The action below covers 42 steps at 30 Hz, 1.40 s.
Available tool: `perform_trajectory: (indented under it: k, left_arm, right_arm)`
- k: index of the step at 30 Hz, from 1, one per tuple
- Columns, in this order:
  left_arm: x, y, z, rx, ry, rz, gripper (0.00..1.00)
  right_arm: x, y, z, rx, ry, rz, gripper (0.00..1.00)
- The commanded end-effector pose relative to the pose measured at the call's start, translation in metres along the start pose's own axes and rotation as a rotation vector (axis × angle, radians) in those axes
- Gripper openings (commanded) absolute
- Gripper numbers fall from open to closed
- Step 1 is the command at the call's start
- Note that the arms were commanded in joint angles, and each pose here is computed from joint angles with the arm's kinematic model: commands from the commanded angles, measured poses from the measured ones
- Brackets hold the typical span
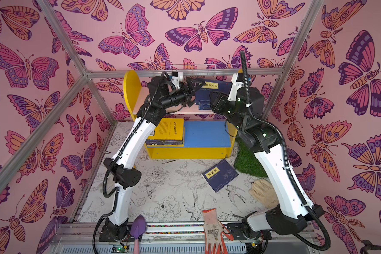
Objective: Stacking books/files
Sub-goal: Place the book at the bookshelf, then move the book to the bookshelf.
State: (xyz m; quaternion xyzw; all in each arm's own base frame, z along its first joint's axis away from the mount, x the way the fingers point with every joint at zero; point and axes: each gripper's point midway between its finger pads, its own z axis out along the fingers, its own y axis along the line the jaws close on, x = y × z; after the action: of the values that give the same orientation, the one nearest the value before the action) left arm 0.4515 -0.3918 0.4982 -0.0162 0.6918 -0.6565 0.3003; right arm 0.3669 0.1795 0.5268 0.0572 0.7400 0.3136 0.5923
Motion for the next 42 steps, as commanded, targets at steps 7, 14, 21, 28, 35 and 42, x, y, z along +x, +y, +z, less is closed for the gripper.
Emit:
perform_trajectory:
  k: [7,14,21,28,35,42]
  left_arm:
    - [0.039,0.045,0.031,-0.091,0.097,-0.092,0.99]
    - [0.039,0.049,0.024,-0.111,0.107,-0.097,0.99]
    - [0.017,0.064,-0.017,-0.209,0.05,-0.073,0.99]
    - [-0.003,0.086,-0.051,-0.307,0.009,-0.076,0.92]
    - [-0.009,0.074,-0.038,-0.261,0.006,-0.058,0.0]
    - [-0.009,0.089,-0.014,-0.256,0.007,-0.079,0.0]
  right_arm:
    - [0.007,-0.024,0.028,0.044,0.057,0.002,0.45]
    - [0.027,-0.078,0.052,0.17,0.123,0.144,0.42]
    - [0.043,-0.115,0.043,0.293,0.125,0.209,0.43]
    - [0.038,-0.117,0.041,0.278,0.105,0.24,0.42]
    - [0.04,-0.109,0.044,0.236,0.123,0.236,0.38]
    - [0.04,-0.109,0.041,0.235,0.125,0.238,0.36]
